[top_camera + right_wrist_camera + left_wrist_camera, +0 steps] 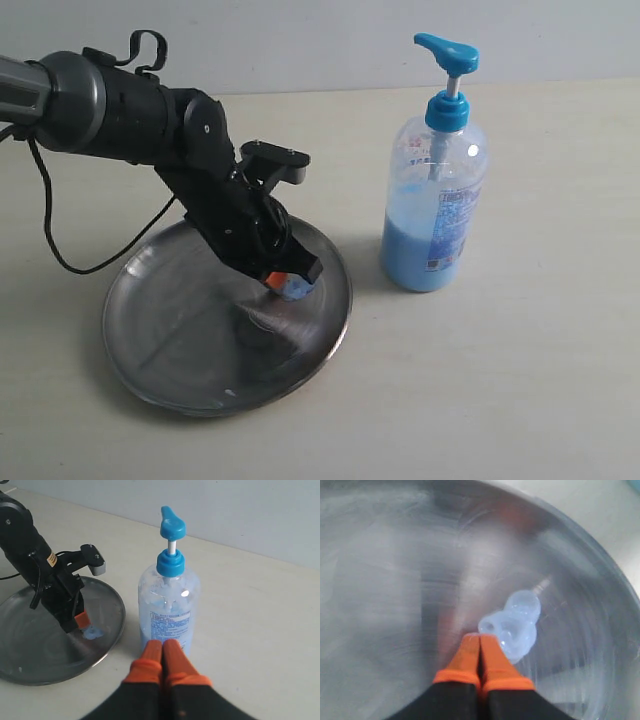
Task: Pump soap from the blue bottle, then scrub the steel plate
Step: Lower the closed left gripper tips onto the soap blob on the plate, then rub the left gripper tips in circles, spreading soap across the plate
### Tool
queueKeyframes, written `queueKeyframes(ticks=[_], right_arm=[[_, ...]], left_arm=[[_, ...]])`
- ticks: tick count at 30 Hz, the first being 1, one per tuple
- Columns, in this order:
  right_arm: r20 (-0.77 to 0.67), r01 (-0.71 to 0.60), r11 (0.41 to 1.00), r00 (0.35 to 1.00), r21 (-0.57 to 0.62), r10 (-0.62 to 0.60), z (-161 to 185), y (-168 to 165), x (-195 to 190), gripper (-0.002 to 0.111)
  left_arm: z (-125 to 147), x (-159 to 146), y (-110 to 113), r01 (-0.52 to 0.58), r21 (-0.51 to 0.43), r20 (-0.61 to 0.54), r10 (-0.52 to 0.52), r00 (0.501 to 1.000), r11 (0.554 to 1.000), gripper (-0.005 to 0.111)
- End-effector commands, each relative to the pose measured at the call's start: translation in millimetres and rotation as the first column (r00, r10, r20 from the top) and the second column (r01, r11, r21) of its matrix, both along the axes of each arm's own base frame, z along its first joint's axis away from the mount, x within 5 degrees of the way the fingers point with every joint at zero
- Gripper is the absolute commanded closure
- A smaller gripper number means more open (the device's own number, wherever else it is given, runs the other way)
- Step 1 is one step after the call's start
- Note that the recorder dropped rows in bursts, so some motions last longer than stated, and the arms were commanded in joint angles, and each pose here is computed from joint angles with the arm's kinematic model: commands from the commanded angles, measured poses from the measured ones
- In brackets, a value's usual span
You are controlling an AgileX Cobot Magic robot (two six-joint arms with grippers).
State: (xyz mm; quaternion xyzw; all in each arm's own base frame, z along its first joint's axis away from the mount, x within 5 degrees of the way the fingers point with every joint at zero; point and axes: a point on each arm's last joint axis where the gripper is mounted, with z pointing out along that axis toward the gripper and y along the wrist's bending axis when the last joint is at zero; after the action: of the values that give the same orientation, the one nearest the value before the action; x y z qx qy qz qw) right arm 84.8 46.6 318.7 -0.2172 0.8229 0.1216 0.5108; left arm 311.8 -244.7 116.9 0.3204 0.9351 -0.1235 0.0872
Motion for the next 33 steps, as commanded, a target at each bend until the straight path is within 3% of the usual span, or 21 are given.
queueKeyframes(ticks=[1,8,18,26,33], right_arm=[[0.002,0.001,1.000,1.000,0.006,-0.001,1,-1,-1,0.108],[0.002,-0.001,1.000,1.000,0.001,0.001,1,-1,-1,0.108],[0.002,-0.001,1.000,1.000,0.001,0.001,1,-1,-1,0.108],[0.002,-0.001,1.000,1.000,0.001,0.001,1,-1,-1,0.108],[-0.003,0.000,1.000,1.000,-0.001,0.000,0,-1,-1,0.108]], left_arm=[[-1,0,-1,-0.004,0.005,0.001,0.004,1.000,1.000,0.107],[-9,-2,-6,-0.066,-0.035,-0.064,0.064,0.996,0.997,0.107],[-9,-7,-12,-0.076,-0.100,-0.131,0.063,0.989,0.992,0.107],[-9,-5,-18,-0.076,-0.166,-0.116,0.058,0.992,0.983,0.107],[-24,-2,-18,-0.078,-0.151,-0.110,0.062,0.992,0.986,0.107]])
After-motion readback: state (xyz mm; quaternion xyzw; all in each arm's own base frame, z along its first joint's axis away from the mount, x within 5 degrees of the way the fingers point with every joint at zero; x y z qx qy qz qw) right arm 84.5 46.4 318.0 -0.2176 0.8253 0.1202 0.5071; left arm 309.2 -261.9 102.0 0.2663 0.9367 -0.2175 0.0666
